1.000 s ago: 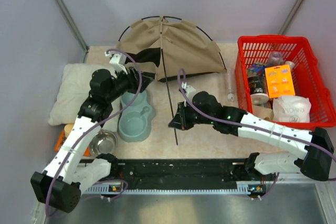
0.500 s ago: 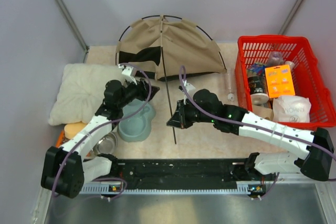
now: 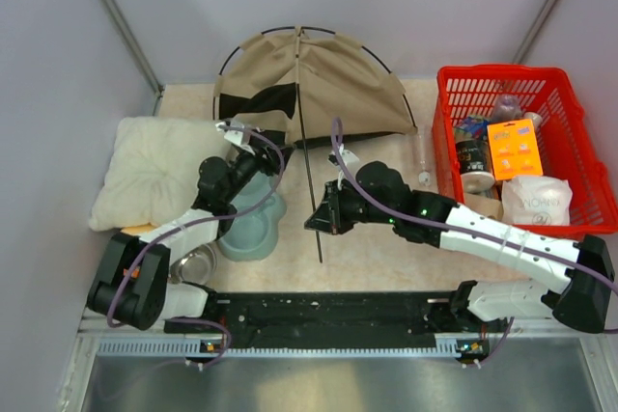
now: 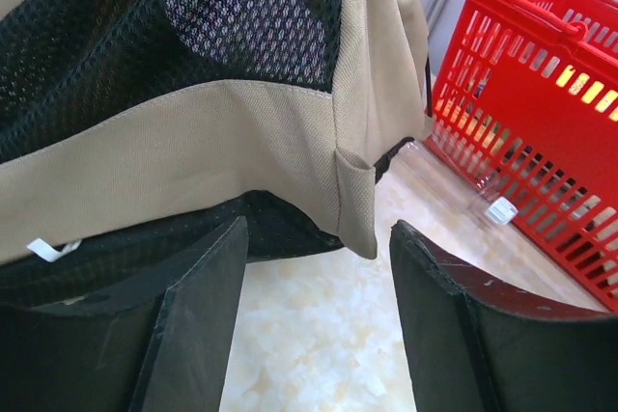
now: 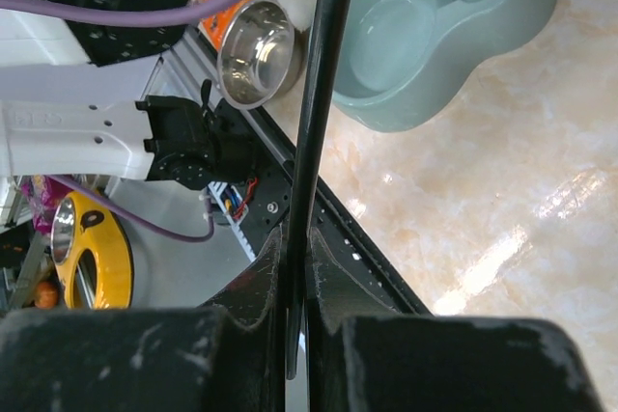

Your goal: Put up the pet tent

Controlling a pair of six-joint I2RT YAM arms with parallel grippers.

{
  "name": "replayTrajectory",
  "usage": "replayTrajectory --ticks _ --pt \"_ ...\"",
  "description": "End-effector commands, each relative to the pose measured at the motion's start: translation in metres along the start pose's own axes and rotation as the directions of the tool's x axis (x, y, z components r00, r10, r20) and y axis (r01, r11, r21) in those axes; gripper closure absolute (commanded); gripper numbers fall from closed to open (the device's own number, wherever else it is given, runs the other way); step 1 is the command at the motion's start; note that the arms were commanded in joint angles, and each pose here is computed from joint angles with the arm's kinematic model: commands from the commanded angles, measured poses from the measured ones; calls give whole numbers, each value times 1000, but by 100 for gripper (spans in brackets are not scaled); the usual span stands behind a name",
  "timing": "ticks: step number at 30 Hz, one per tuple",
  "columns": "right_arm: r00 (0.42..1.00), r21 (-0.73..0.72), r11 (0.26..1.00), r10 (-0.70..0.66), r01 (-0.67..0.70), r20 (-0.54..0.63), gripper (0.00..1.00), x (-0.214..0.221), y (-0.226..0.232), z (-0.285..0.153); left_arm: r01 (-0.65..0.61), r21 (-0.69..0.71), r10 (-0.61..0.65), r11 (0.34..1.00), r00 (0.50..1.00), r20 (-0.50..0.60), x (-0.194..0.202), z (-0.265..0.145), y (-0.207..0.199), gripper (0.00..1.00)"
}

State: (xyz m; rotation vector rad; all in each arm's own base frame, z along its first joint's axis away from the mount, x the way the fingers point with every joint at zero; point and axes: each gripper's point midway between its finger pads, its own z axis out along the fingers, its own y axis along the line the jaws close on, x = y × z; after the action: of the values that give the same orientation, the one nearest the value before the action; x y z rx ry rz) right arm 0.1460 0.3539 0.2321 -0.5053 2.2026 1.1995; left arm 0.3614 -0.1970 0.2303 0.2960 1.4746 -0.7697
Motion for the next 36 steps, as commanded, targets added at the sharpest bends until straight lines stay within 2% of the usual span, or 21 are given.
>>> replayTrajectory --ticks 1,7,13,17,19,26,30,33,35,36 --pt "988 -53 997 -48 56 144 100 -46 25 -9 -104 22 98 994 977 192 -27 2 -5 35" --pt "988 -46 998 -46 53 144 100 -48 23 -9 -110 23 103 994 971 215 -20 7 -5 36" --pt "989 -42 998 -45 52 140 100 -47 22 -8 -112 5 107 994 958 267 -33 11 -4 35" --pt "989 -37 998 -43 49 140 100 -47 21 -7 -128 -3 124 992 961 247 -28 18 -3 35" --pt "989 -37 998 -45 51 140 100 -47 21 -8 -118 -32 122 992 963 238 -25 21 3 41" --pt "989 -34 998 -42 47 144 100 -46 20 -9 -88 -68 101 994 968 229 -20 25 9 47" --pt "988 -35 998 -42 48 147 100 -47 21 -9 -83 -72 98 994 966 240 -24 29 9 63" --pt "988 -37 998 -44 50 151 100 -48 21 -9 -82 -67 96 994 965 244 -27 30 8 81" --pt "987 -41 998 -44 51 158 100 -49 22 -9 -85 -52 95 995 966 241 -28 31 5 100" --pt "985 -44 998 -46 54 164 100 -49 22 -9 -85 -45 93 995 966 240 -29 31 2 100"
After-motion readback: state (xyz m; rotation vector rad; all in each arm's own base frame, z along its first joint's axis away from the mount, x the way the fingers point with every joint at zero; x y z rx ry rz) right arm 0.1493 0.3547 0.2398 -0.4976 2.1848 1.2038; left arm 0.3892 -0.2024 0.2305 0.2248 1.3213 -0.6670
